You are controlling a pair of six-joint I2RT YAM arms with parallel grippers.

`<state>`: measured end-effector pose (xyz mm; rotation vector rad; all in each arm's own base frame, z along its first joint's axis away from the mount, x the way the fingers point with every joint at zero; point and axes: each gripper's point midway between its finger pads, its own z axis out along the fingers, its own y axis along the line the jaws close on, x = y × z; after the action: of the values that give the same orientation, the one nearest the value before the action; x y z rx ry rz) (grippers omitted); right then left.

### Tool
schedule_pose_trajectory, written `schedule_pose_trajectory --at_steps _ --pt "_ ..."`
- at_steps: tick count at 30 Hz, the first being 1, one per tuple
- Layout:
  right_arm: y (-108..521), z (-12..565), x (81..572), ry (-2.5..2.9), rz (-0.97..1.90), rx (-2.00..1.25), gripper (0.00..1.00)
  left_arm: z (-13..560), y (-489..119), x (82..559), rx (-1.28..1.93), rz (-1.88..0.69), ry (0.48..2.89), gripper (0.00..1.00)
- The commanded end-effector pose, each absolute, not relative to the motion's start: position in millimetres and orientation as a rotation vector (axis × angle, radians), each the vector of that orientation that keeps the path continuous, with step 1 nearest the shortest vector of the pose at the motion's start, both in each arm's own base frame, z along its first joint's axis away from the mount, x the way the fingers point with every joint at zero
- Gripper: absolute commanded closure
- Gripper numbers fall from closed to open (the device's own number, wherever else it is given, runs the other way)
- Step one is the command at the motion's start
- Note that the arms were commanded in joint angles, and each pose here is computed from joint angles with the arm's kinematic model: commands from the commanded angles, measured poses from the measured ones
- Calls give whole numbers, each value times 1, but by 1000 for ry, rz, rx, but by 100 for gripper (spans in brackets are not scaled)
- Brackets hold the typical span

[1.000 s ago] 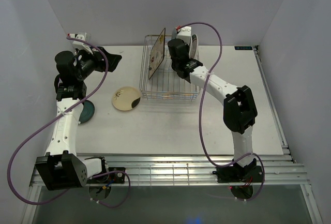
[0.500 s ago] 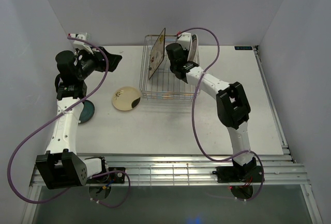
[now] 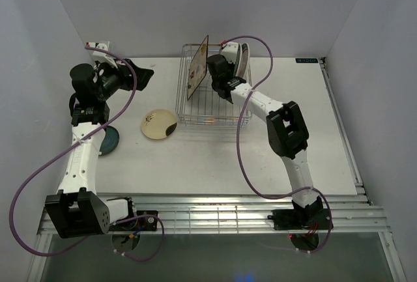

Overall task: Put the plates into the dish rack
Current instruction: Insert the plate into the dish rack.

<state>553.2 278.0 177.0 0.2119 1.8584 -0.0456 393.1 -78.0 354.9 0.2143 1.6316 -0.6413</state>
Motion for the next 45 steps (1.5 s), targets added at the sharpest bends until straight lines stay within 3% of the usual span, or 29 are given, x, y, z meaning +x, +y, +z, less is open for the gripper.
schedule_pose_trajectory --at_steps 1,22,30,41,45 --pt "284 222 571 1736 36 309 92 356 -81 390 239 -642 1620 2" --pt "309 180 577 1818 117 244 91 355 -82 390 248 -645 1622 2" --pt "313 176 573 1826 129 227 77 355 -82 391 248 -647 1623 2" --pt "310 184 560 1818 130 223 75 356 -82 389 253 -643 1621 2" --pt "307 191 556 1809 135 218 62 356 -82 390 251 -642 1621 2"
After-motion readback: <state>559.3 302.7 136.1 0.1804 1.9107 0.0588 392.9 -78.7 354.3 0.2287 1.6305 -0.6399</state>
